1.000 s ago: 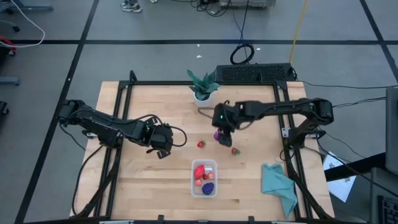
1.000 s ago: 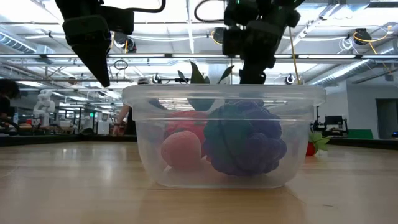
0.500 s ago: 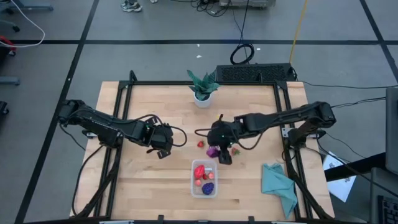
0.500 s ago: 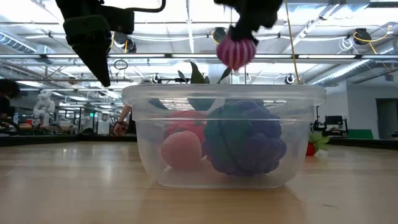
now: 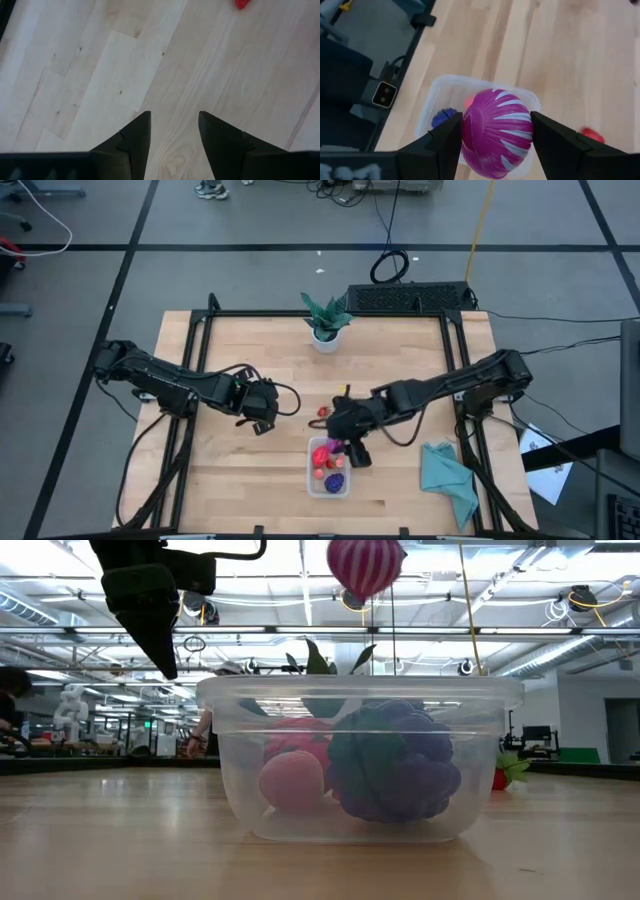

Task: Pick and placing Produce into tupperware
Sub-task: Put the violet onion into the transparent container

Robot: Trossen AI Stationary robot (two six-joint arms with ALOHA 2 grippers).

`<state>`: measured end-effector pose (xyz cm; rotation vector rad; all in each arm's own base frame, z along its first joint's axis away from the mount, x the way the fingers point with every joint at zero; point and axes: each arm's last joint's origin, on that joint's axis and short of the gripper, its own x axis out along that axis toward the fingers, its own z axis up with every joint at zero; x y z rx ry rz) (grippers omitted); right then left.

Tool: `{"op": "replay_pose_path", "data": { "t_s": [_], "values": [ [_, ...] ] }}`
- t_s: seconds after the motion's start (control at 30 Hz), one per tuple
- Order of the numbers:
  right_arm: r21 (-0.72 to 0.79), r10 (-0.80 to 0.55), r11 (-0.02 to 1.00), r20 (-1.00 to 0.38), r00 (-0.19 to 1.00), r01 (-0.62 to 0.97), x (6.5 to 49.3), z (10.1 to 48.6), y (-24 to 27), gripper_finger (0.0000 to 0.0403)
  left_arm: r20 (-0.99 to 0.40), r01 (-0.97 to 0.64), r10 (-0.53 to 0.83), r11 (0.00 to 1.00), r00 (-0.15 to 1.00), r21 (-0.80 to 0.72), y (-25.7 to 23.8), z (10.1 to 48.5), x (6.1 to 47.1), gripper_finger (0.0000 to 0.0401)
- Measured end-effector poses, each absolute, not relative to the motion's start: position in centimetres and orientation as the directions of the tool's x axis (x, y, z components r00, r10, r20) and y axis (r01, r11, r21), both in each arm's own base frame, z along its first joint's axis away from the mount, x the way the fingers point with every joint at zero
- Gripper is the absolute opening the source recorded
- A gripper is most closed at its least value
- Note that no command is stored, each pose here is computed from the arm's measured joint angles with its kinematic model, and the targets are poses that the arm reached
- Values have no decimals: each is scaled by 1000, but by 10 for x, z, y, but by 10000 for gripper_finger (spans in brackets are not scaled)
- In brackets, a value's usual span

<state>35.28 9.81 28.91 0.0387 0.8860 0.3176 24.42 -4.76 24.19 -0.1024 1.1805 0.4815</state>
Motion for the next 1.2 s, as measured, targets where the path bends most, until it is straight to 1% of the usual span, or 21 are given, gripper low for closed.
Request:
{"op": "replay_pose_path", "data": {
  "t_s": [0.17,0.3,0.4,0.6,0.8,0.97,1.2],
  "values": [
    [134,280,943,-816,506,-305,376,283,114,208,-905,-414,308,894,293,170,-48,242,244,170],
    [80,212,949,-878,428,-306,391,275,122,208,-906,-412,308,895,292,171,-48,242,244,170],
    [53,169,952,-912,373,-301,397,263,125,208,-906,-410,308,896,290,173,-48,242,244,170],
    [54,147,953,-943,300,-298,404,239,128,208,-906,-406,308,897,290,175,-48,242,244,170],
    [57,143,954,-949,281,-294,406,231,130,208,-906,-406,308,897,290,175,-48,242,244,170],
    [60,159,952,-934,319,-301,408,233,135,208,-906,-406,308,897,290,175,-48,242,244,170],
    [64,166,952,-929,329,-299,408,229,138,209,-906,-404,308,897,290,176,-48,242,244,170]
  ]
}}
